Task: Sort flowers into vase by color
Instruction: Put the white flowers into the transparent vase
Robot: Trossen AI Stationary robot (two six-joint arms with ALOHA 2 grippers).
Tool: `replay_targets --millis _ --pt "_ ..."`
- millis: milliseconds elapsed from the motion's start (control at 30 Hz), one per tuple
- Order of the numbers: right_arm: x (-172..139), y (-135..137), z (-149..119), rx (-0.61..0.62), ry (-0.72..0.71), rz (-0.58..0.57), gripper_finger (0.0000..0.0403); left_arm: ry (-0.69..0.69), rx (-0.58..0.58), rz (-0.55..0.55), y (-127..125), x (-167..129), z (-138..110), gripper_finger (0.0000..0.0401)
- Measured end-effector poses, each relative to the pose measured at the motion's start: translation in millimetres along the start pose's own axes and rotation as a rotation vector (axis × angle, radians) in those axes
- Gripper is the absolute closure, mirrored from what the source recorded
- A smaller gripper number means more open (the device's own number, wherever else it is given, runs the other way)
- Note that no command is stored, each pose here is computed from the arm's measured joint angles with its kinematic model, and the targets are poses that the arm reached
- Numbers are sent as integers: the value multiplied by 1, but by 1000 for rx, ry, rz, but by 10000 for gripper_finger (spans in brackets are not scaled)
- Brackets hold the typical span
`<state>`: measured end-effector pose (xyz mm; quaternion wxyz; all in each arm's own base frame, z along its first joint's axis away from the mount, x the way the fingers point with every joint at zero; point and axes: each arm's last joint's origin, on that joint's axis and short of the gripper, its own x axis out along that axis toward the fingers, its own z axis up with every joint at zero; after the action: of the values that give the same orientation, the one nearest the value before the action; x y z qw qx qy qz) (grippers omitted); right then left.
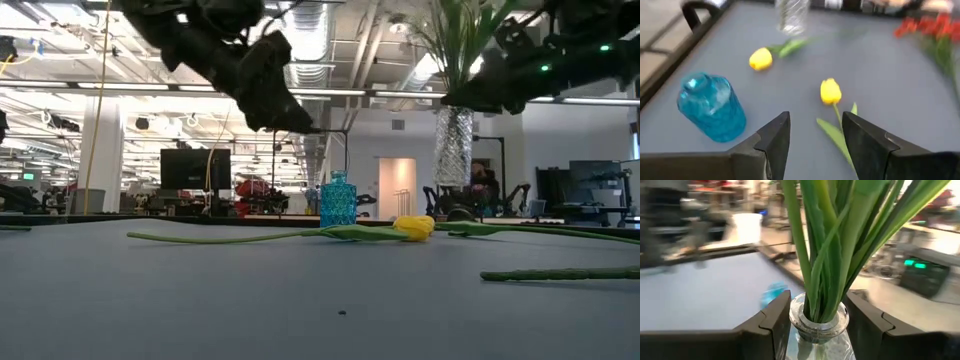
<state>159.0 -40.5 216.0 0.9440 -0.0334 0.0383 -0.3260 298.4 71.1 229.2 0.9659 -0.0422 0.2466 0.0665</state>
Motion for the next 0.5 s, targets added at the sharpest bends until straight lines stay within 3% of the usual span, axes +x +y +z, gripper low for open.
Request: replay_targets --millis 300,500 --pt "11 -40 -1 9 47 -359 218 -95 -41 17 -1 -9 -15 232" --pt "7 -49 -30 54 96 -435 218 -105 -36 11 -3 -9 -14 232"
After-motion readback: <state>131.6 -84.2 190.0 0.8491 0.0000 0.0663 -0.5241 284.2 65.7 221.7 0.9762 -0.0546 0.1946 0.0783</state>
